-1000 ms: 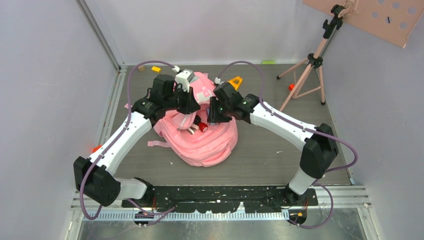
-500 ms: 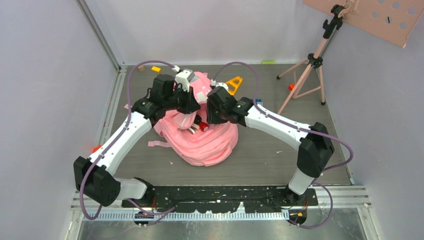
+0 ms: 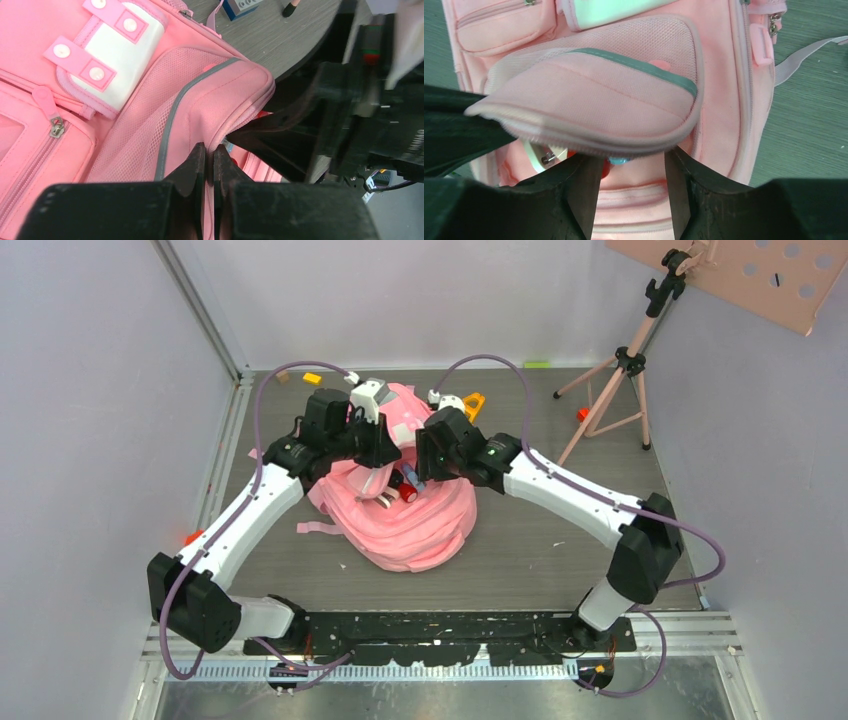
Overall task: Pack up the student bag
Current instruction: Place the stationery in the student bag.
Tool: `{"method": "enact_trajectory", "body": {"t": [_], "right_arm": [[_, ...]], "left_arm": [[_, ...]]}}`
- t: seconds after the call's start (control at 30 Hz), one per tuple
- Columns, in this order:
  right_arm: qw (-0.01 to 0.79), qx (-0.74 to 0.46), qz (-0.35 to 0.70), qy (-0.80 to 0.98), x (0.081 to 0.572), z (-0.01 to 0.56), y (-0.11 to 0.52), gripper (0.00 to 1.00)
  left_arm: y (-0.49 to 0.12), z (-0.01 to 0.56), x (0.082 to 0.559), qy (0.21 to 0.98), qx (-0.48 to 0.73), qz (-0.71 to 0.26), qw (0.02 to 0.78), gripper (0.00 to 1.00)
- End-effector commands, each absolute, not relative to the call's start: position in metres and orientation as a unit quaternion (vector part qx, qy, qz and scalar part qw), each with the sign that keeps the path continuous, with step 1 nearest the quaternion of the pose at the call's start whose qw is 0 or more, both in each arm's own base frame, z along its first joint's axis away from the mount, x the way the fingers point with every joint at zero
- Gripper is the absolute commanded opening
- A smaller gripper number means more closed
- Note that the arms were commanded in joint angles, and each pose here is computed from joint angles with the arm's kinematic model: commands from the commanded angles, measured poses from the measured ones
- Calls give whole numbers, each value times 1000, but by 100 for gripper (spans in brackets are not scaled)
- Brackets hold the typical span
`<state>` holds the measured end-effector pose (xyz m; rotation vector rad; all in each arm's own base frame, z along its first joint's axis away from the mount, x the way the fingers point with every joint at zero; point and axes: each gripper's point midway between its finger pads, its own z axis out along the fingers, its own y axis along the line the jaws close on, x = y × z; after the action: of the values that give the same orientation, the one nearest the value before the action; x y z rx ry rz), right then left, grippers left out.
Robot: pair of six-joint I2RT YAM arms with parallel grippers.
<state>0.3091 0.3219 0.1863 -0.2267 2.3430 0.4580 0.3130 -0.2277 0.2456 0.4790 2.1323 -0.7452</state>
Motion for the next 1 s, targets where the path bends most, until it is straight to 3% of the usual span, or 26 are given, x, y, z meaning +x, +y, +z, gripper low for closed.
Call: {"method": "enact_trajectory", "body": {"t": [0.0, 0.23, 0.53, 0.6, 0.7, 0.97], "right_arm": [[410, -76, 197, 887, 304, 234, 305, 54], [414, -55, 150, 896, 299, 226, 274, 53], [386, -66, 153, 907, 304, 203, 291, 49], [385, -67, 147, 909, 308, 197, 292, 45], [385, -64, 131, 911, 315, 185, 290, 27], [373, -46, 116, 919, 333, 164, 281, 19]], "left_arm": [[-234, 283, 328, 802, 197, -310, 470, 0], [-235, 282, 328, 802, 197, -311, 469, 0], [-244, 277, 325, 802, 212, -328, 451, 0], [-245, 276, 325, 802, 214, -329, 450, 0], [-250, 275, 322, 801, 221, -332, 446, 0], [-264, 269, 314, 799, 245, -335, 436, 0]]}}
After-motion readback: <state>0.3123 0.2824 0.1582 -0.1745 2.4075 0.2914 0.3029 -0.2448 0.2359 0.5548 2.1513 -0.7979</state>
